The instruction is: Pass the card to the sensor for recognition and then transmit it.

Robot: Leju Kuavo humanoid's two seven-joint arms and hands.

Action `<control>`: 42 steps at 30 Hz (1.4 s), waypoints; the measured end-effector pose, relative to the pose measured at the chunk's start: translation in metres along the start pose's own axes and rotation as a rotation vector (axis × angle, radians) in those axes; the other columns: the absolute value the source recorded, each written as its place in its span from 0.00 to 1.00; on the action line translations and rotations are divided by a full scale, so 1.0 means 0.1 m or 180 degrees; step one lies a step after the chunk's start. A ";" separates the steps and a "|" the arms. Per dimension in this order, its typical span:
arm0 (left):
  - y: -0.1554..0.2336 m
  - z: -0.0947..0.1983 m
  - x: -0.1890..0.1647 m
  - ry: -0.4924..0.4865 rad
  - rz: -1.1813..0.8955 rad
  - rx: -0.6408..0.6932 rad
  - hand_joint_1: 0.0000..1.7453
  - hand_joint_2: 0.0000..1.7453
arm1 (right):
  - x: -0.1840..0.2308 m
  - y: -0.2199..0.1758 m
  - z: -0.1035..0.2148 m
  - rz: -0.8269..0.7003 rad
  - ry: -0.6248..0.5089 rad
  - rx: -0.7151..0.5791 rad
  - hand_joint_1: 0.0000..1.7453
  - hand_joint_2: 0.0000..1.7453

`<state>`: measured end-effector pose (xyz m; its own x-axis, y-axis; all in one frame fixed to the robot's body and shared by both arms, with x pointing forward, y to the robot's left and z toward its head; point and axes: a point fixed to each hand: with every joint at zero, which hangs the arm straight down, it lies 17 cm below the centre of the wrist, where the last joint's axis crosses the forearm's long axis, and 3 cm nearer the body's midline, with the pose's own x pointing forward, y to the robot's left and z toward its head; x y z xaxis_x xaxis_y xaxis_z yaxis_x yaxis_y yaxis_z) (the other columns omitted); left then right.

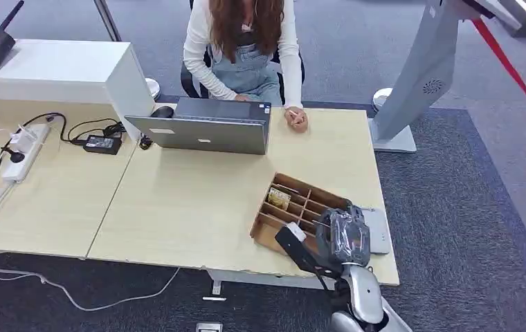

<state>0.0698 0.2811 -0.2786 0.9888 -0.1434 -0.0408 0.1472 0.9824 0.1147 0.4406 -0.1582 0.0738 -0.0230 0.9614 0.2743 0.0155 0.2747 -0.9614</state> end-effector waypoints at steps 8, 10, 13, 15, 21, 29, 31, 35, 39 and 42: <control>0.01 0.00 0.00 0.0001 0.0001 0.0006 0.00 0.00 | 0.00 -0.01 0.00 -0.0011 0.0008 -0.0013 0.87 1.00; 0.02 0.00 -0.01 0.0006 0.0001 0.0008 0.00 0.00 | 0.00 -0.02 0.00 -0.0028 0.0007 -0.0041 0.92 1.00; 0.02 0.00 -0.01 0.0014 0.0006 0.0008 0.00 0.00 | 0.00 -0.06 -0.01 -0.0036 -0.0004 -0.0093 1.00 1.00; 0.02 0.00 -0.01 0.0018 0.0013 0.0008 0.00 0.00 | 0.02 -0.12 -0.02 -0.0038 -0.0032 -0.0160 1.00 1.00; 0.03 0.00 -0.01 0.0028 0.0050 0.0026 0.00 0.00 | 0.11 -0.51 -0.07 -0.0080 -0.0181 -0.0492 1.00 1.00; 0.04 -0.01 -0.03 0.0050 0.0074 0.0042 0.00 0.00 | 0.32 -1.20 -0.07 -0.0135 -0.0506 -0.1007 1.00 1.00; 0.02 0.00 -0.03 0.0050 0.0074 0.0037 0.00 0.00 | 0.39 -1.37 -0.05 -0.0192 -0.0622 -0.1147 1.00 1.00; 0.01 0.00 -0.01 0.0025 0.0053 0.0032 0.00 0.00 | 0.58 -1.77 -0.03 -0.0365 -0.0834 -0.1432 1.00 1.00; 0.00 0.00 0.02 -0.0035 -0.0012 0.0025 0.00 0.00 | 0.82 -2.14 -0.07 -0.0620 -0.1043 -0.1592 1.00 1.00; -0.01 0.01 0.07 -0.0120 -0.0104 0.0023 0.00 0.00 | 1.03 -2.40 -0.17 -0.0852 -0.1192 -0.1642 1.00 1.00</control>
<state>0.0771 0.2790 -0.2785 0.9836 -0.1800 -0.0073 0.1795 0.9763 0.1210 0.4519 -0.1249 0.3326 -0.4346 0.8139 0.3856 0.4326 0.5642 -0.7033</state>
